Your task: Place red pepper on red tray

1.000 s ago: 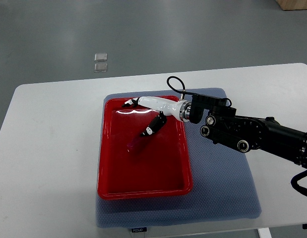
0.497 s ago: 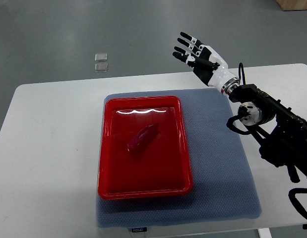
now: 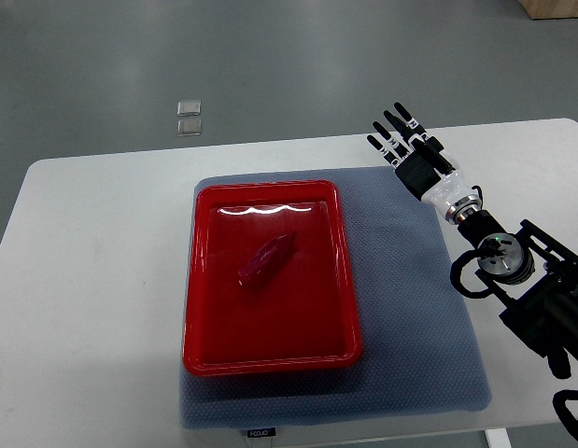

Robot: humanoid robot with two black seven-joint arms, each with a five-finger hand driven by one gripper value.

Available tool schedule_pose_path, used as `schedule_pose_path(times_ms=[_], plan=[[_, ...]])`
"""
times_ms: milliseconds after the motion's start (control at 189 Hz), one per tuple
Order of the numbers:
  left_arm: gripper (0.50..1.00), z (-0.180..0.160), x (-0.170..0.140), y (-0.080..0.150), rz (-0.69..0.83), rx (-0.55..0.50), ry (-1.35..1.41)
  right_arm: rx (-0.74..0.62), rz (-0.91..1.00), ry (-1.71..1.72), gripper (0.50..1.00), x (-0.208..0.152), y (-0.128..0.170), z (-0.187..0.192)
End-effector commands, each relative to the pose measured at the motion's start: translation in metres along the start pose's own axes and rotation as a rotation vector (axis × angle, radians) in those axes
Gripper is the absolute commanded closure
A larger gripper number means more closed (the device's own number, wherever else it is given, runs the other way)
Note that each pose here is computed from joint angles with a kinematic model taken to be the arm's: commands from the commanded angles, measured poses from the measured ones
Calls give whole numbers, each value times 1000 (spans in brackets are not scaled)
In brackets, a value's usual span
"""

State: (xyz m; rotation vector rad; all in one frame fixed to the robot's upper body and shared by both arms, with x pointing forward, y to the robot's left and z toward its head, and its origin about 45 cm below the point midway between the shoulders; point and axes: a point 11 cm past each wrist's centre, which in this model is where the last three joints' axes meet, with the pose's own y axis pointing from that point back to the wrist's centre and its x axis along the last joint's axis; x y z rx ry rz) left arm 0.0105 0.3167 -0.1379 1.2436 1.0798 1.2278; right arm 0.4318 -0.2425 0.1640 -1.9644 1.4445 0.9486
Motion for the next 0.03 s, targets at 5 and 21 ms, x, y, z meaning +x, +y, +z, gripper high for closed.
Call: schedule_pose_path(times_ms=[5, 21], plan=[[500, 0, 0, 0, 0, 0, 1, 2, -1, 4, 587, 0, 0, -2], [500, 0, 0, 0, 0, 0, 1, 2, -1, 4, 587, 0, 0, -2]])
